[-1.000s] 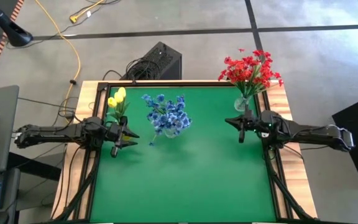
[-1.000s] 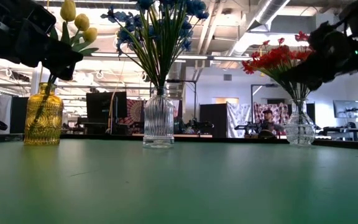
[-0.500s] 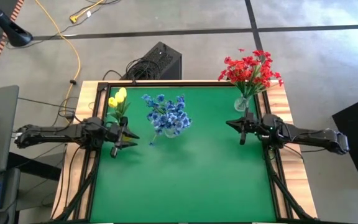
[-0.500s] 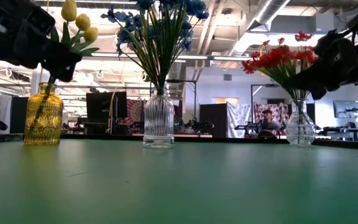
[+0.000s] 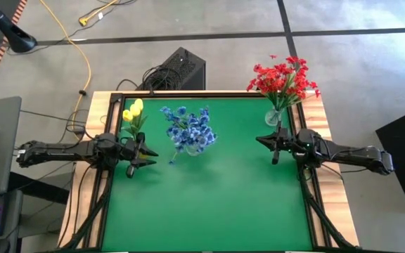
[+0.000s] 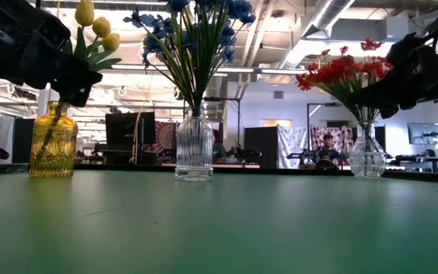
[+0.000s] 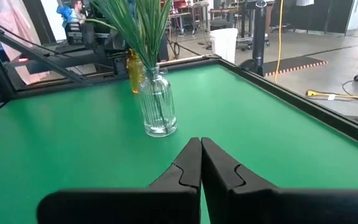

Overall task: Sort flowers into vase by color
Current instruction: Return to Home Position

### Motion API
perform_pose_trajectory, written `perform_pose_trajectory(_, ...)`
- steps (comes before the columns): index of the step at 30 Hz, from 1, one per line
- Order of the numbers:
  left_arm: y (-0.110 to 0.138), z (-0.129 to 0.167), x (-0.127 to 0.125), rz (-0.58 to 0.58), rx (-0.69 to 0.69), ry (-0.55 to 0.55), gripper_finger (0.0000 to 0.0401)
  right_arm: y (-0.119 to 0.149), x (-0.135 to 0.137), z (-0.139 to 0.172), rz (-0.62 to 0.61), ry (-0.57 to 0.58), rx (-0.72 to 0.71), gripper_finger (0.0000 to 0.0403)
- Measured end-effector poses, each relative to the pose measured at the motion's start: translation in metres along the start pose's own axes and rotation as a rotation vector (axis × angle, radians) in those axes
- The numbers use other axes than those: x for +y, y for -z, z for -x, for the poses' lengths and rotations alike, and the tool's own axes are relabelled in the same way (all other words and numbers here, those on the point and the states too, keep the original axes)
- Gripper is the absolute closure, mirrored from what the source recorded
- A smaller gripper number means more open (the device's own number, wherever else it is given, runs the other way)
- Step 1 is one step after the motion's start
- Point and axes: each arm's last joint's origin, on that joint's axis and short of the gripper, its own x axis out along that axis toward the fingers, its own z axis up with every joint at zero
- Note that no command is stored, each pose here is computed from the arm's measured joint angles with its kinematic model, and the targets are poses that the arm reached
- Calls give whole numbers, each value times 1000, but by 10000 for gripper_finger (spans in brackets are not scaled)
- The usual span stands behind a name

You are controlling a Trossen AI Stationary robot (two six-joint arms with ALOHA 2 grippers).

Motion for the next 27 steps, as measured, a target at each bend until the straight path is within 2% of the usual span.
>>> perform_pose_trajectory(7,1,0,1,68,8,-31,273,0,0,0,-23,1,2,355)
perform_pose_trajectory(12,4,0,2,5,38,-65,273,0,0,0,-23,1,3,355)
perform_pose_trajectory(18,9,1,6,-34,77,-180,273,1,0,0,-23,1,4,354)
perform_pose_trajectory(27,15,2,7,44,137,-207,273,1,0,0,-23,1,5,354)
